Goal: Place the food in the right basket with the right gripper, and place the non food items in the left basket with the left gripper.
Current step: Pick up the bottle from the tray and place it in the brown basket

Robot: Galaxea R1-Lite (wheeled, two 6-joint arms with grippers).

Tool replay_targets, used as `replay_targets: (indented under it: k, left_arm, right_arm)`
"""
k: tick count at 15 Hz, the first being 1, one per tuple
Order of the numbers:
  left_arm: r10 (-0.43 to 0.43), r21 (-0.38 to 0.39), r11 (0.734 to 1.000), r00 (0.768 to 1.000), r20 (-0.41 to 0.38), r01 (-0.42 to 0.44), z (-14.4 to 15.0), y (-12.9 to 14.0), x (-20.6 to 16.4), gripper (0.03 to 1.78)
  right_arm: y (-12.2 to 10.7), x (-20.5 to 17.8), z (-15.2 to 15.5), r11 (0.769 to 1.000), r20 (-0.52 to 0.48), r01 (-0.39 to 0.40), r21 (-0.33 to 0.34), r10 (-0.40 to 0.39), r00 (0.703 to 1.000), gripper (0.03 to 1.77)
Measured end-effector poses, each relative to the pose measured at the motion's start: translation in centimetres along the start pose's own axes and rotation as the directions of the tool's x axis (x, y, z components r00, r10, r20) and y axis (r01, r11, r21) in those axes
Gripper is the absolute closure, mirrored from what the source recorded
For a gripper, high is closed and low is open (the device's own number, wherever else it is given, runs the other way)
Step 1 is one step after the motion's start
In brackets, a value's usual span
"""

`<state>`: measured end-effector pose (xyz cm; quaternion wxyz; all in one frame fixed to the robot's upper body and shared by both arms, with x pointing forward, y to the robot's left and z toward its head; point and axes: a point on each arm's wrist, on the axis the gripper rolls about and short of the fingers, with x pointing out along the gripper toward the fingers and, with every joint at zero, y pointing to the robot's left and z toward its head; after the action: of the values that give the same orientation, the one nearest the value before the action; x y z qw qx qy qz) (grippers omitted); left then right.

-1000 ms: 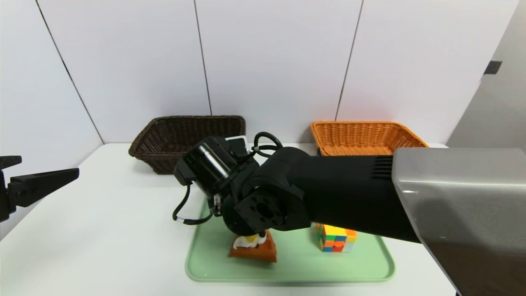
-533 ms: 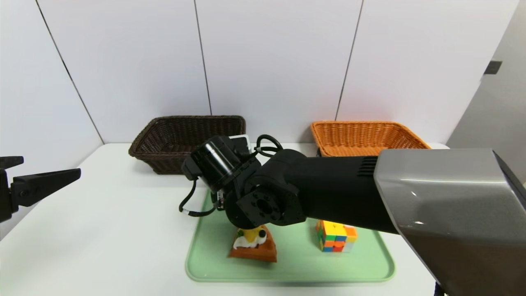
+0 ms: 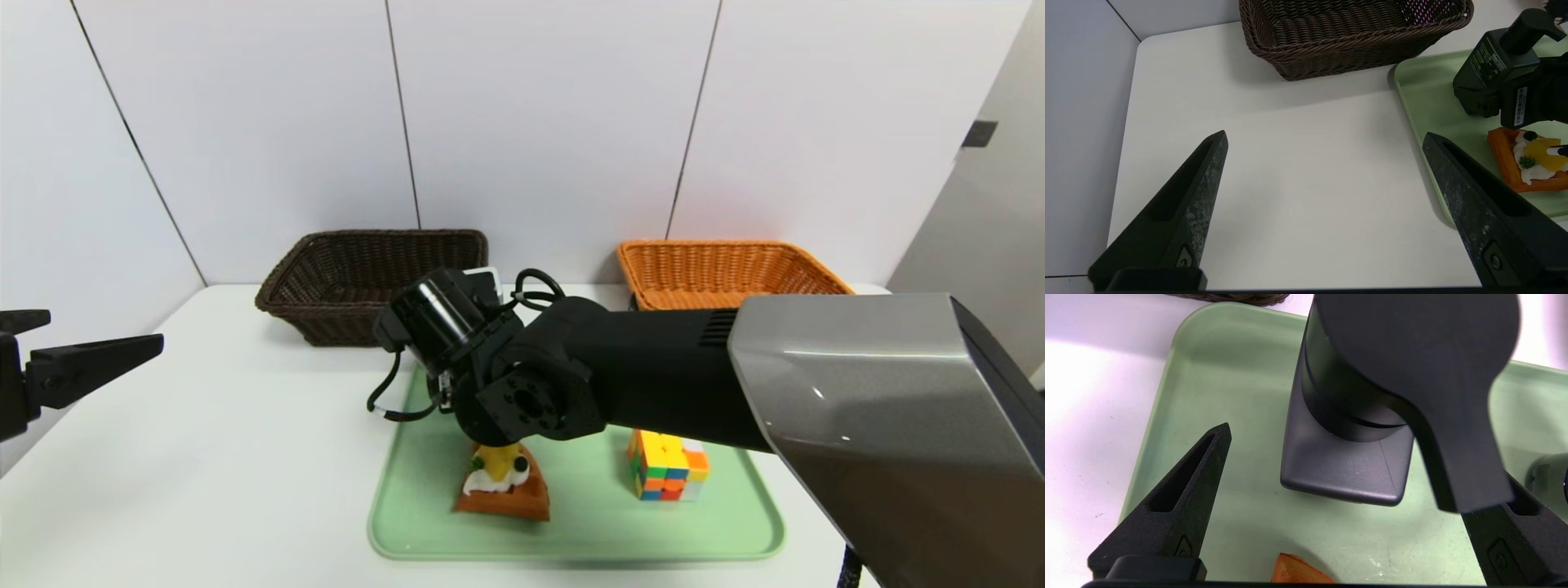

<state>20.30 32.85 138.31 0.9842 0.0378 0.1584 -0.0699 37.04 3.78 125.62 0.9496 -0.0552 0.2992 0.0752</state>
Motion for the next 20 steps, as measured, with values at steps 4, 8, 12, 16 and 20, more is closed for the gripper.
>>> replay_targets:
  k: [4, 8, 12, 16, 20]
  left_arm:
    - [-0.004, 0.001, 1.000, 1.000, -0.004, 0.004, 0.0, 0.0, 0.1, 0.12]
    - [-0.004, -0.001, 1.000, 1.000, -0.006, 0.004, -0.1, 0.0, 0.1, 0.12]
    - [-0.004, -0.001, 1.000, 1.000, -0.009, 0.004, -0.1, 0.0, 0.2, 0.12]
    - [-0.005, -0.002, 1.000, 1.000, -0.014, 0.005, -0.2, 0.0, 0.2, 0.12]
    - [-0.005, -0.002, 1.000, 1.000, -0.016, 0.005, -0.2, 0.0, 0.3, 0.12]
  right_arm:
    - [0.2, 0.7, 0.1, 1.000, 0.026, -0.009, 0.000, 0.009, 1.000, 0.09]
    - [0.3, 1.4, -0.2, 1.000, 0.028, -0.005, -0.016, 0.006, 1.000, 0.09]
    - [0.0, 2.1, -0.2, 1.000, 0.025, 0.006, -0.017, -0.006, 1.000, 0.09]
    - [0.0, 2.5, -0.1, 1.000, 0.039, 0.011, -0.008, -0.010, 0.999, 0.30]
    - [0.0, 2.8, -0.1, 1.000, 0.053, 0.017, -0.023, -0.016, 0.998, 0.86]
